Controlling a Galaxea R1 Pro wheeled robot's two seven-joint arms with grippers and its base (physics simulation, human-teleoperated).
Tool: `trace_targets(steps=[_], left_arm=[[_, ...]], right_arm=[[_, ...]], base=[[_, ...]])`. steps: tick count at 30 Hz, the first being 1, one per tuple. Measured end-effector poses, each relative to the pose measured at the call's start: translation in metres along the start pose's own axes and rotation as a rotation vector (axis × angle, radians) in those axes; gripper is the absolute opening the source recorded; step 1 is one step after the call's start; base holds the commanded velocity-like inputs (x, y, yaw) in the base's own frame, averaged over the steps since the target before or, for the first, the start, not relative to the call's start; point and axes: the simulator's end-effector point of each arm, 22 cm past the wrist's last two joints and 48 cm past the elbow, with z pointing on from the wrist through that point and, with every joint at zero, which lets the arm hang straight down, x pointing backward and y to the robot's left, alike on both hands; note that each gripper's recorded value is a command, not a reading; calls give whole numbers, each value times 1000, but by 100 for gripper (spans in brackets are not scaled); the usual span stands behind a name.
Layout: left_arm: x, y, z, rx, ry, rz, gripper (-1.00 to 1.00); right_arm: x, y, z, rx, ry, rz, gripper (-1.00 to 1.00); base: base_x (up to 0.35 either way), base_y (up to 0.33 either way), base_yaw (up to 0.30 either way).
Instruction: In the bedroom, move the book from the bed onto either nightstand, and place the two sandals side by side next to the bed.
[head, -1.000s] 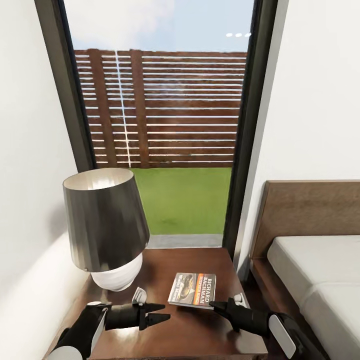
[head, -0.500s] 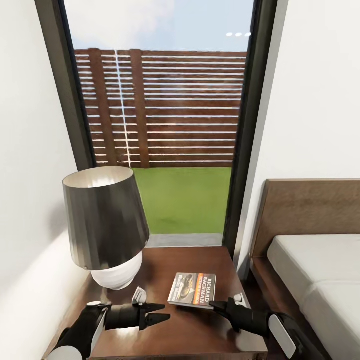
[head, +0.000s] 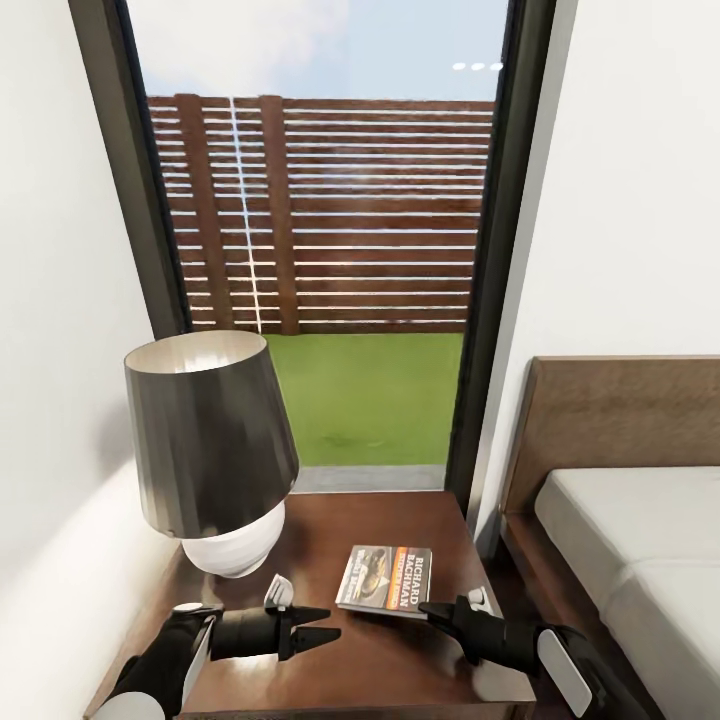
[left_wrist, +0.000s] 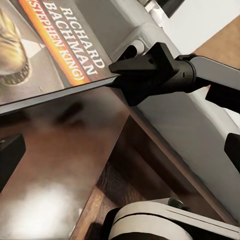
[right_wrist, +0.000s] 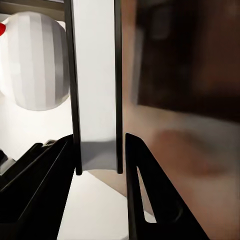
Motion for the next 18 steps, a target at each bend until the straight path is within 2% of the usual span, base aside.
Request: trace_targets(steps=[18], left_arm=[[3, 3, 0, 0, 2, -8, 100]], right_arm=[[1, -4, 1, 3, 2, 7, -100]], base=[[0, 0, 0]])
